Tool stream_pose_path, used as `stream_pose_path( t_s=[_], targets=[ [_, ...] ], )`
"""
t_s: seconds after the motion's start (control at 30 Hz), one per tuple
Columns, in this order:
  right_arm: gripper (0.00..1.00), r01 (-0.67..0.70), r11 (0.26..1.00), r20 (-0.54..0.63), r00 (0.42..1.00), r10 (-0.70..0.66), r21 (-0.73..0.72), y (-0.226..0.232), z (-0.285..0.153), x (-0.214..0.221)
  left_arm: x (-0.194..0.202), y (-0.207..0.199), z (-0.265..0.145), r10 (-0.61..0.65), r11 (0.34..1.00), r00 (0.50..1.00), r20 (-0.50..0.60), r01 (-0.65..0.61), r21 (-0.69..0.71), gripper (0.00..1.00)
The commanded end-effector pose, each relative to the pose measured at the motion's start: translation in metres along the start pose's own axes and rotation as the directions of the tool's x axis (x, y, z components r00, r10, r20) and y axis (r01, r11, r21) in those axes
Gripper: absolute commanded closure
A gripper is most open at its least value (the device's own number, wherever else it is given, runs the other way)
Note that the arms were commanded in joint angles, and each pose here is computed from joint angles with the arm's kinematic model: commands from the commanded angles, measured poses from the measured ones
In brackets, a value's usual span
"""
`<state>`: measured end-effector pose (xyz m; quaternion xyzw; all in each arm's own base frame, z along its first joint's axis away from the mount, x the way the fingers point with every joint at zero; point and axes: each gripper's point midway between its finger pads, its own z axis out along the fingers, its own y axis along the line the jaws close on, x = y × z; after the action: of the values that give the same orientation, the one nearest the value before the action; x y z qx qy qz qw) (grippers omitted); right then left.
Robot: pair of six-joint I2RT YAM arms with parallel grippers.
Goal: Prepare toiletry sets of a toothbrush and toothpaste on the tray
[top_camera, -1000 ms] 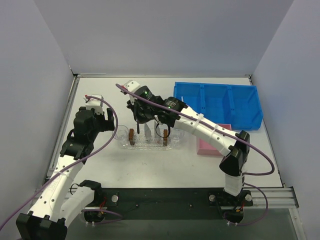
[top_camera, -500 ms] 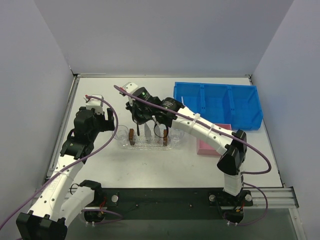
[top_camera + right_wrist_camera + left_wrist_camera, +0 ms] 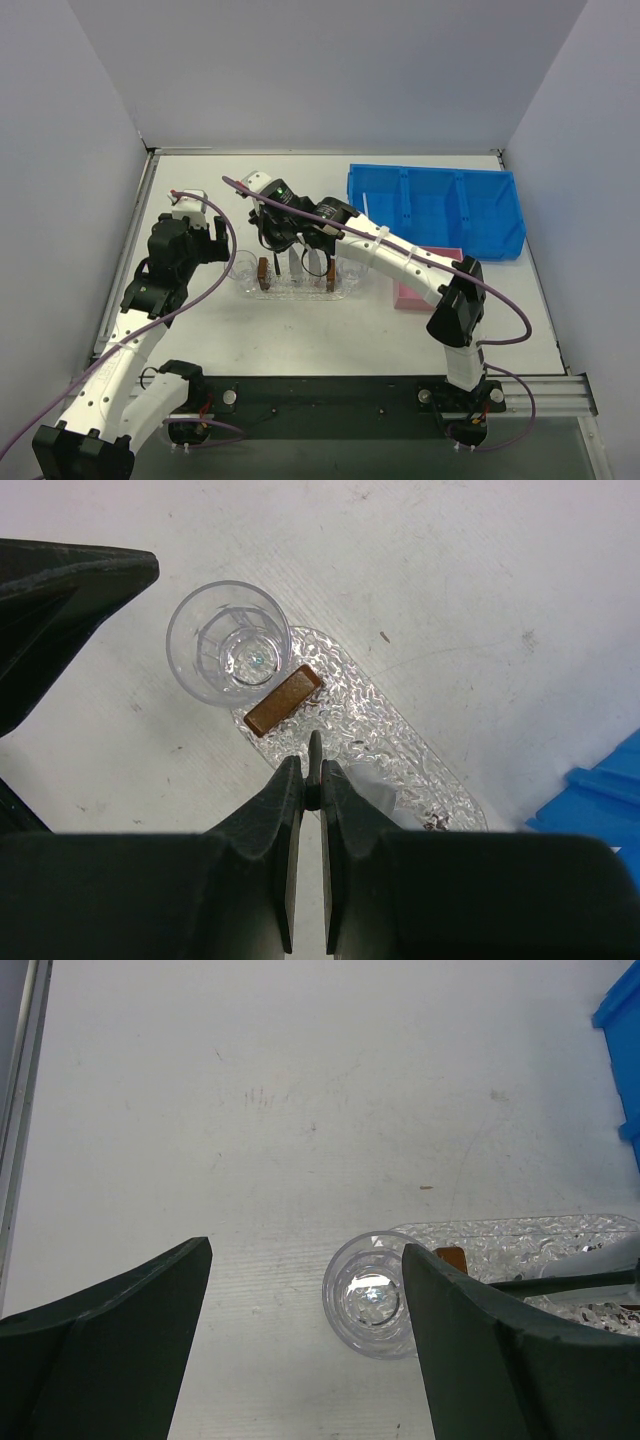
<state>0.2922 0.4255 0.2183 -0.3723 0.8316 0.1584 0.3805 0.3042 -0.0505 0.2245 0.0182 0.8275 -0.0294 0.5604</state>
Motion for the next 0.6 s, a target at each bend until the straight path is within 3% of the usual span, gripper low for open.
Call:
stream_pose_path(
  t_s=[0.0, 0.57],
  targets=[
    [1.00, 0.002, 1.000, 0.024, 1.000, -0.002, 0.003, 0.001, 0.000, -0.010, -0.025, -0.001, -0.005, 0.000, 1.000, 0.998, 0.064, -0.001, 0.008, 0.12],
    [1.00, 0.021, 1.000, -0.013, 1.000, -0.021, -0.003, 0.005, 0.013, 0.000, -0.025, 0.000, -0.004, 0.000, 1.000, 0.998, 0.061, -0.001, 0.002, 0.12]
  ],
)
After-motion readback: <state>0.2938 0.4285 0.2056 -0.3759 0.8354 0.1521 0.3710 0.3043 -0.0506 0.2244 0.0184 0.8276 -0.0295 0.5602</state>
